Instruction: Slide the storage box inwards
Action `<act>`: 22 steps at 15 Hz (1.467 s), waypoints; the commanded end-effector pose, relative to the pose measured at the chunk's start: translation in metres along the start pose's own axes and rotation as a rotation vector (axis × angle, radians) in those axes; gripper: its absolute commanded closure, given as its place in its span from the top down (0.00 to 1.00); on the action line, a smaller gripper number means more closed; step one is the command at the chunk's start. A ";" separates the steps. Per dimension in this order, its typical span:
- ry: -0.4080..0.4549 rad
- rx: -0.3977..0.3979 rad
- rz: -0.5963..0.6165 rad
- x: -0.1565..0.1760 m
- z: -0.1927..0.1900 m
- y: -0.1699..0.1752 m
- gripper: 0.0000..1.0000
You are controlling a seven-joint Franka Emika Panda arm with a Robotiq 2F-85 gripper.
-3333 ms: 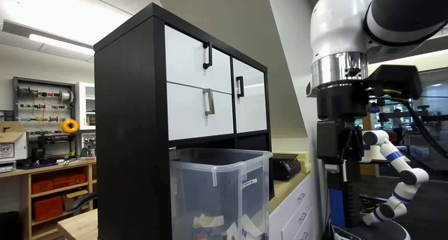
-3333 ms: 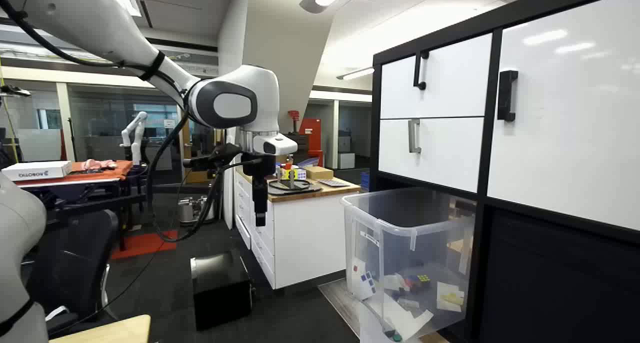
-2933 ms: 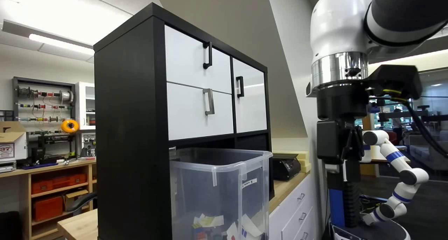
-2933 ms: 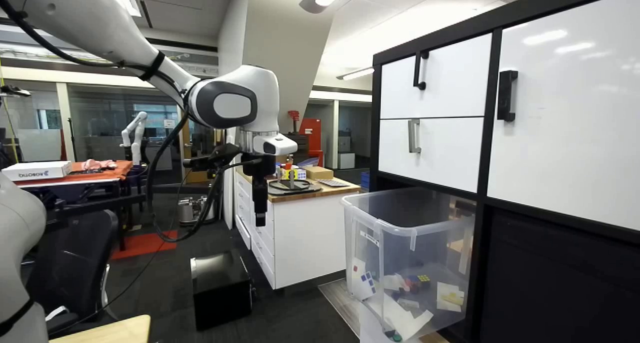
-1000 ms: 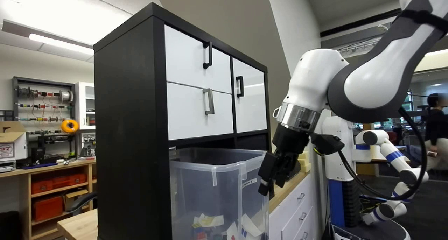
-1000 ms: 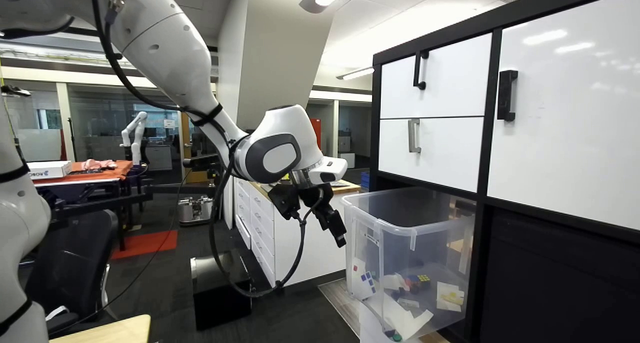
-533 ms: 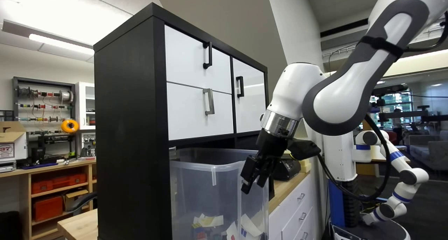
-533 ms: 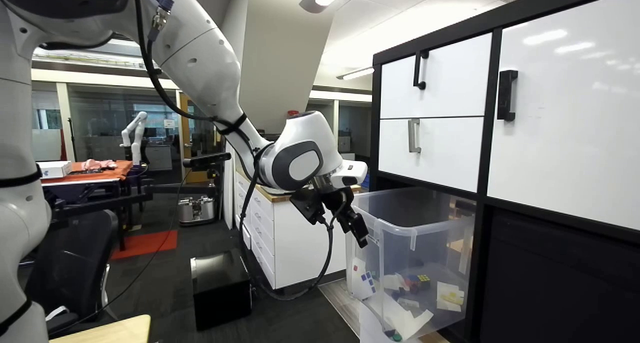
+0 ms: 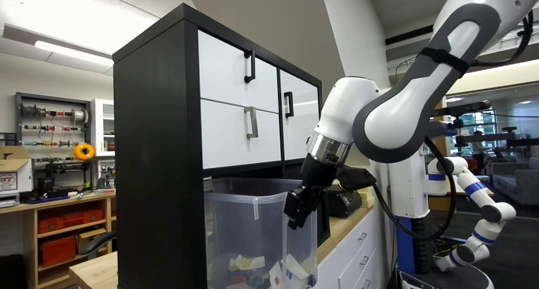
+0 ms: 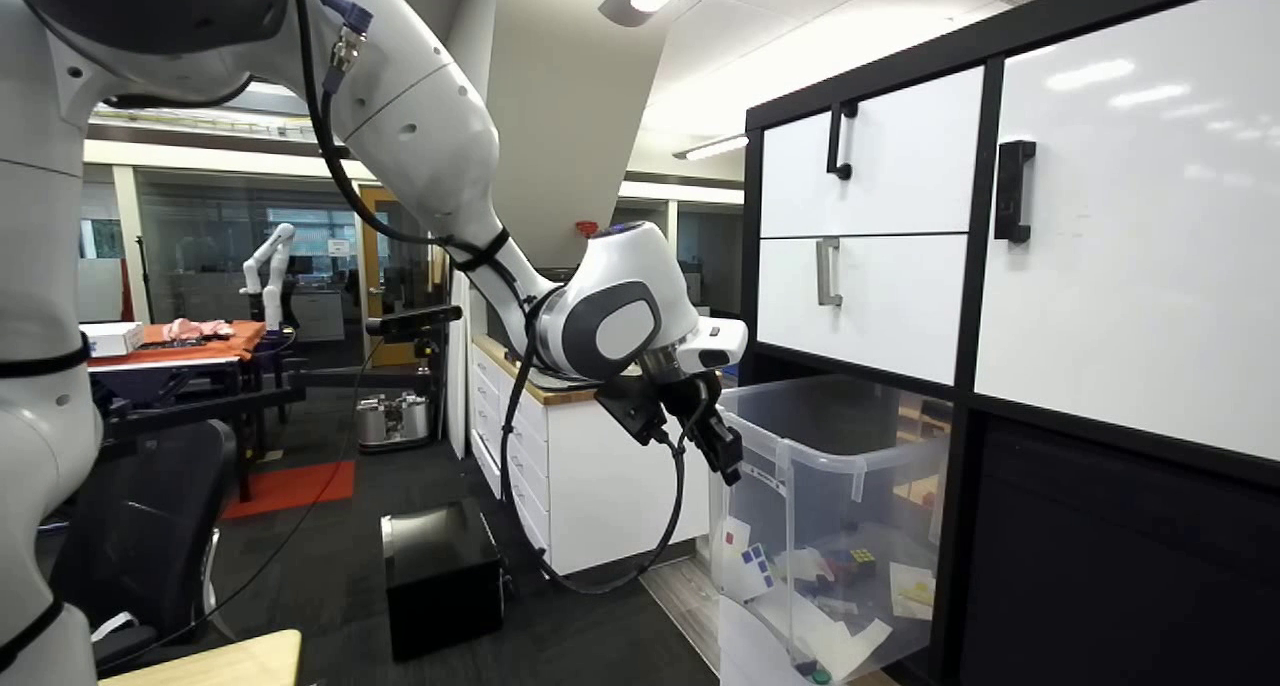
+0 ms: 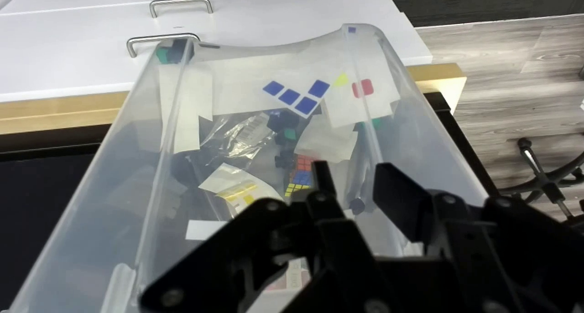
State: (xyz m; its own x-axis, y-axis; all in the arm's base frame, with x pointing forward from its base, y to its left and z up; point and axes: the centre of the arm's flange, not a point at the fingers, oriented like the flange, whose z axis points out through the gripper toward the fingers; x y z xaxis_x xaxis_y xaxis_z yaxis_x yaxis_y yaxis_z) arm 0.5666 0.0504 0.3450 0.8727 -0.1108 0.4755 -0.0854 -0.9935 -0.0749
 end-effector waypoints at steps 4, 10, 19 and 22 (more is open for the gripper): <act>0.038 0.004 -0.010 0.025 0.009 0.002 0.00; 0.061 0.010 -0.021 0.049 0.017 -0.009 0.01; 0.090 0.024 -0.040 0.079 0.031 -0.020 0.01; 0.094 0.025 -0.064 0.085 0.040 -0.027 0.01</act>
State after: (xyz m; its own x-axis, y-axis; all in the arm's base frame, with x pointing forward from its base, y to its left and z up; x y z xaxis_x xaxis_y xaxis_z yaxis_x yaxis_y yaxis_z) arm 0.6421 0.0646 0.3473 0.8395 -0.0741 0.5382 -0.0387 -0.9963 -0.0768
